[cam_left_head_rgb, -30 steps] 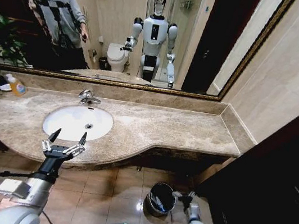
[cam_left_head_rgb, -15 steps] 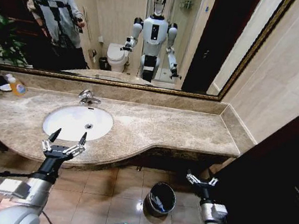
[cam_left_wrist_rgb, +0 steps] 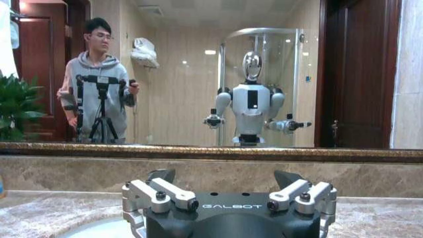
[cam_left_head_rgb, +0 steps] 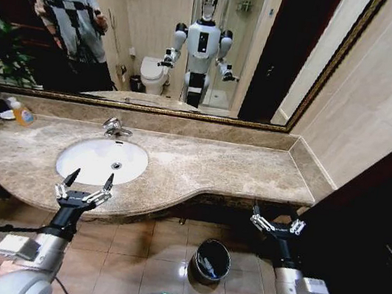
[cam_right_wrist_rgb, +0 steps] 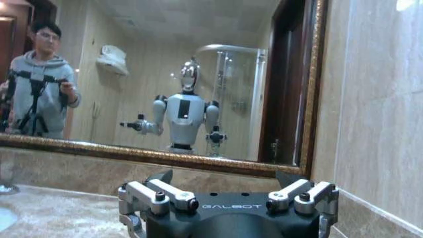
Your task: Pick up the trash from the sink and place it in the trash bin.
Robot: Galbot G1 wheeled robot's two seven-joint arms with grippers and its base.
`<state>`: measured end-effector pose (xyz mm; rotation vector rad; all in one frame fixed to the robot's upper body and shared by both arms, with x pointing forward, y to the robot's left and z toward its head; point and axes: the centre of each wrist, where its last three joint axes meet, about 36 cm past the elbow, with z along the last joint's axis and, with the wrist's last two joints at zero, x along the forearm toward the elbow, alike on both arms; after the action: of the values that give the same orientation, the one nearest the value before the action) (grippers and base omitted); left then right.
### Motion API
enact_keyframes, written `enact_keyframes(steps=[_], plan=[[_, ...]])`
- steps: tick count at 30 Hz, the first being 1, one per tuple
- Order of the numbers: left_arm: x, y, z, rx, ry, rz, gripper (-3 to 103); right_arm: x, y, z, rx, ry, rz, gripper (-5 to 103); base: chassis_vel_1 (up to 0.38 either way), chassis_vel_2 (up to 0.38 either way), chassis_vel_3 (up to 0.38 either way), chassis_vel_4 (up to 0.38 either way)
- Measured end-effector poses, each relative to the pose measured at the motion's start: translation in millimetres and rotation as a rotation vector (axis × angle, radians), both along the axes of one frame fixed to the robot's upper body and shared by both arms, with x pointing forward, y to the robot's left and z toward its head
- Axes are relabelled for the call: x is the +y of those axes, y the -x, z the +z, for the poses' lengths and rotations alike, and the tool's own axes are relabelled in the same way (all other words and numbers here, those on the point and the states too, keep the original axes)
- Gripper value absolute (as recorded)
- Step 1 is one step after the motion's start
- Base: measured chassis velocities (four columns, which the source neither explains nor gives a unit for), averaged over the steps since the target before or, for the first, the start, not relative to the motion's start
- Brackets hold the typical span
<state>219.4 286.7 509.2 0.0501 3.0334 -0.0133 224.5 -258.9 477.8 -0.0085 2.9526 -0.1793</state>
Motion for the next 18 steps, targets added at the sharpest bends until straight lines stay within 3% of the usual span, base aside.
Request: enact_keyframes(steps=[18], plan=[[0.0, 0.0, 0.0, 0.0, 0.0, 0.0, 100, 1.1, 5.0, 5.2, 0.001, 0.039, 0.039, 100, 0.0, 0.0, 0.0, 0.0]])
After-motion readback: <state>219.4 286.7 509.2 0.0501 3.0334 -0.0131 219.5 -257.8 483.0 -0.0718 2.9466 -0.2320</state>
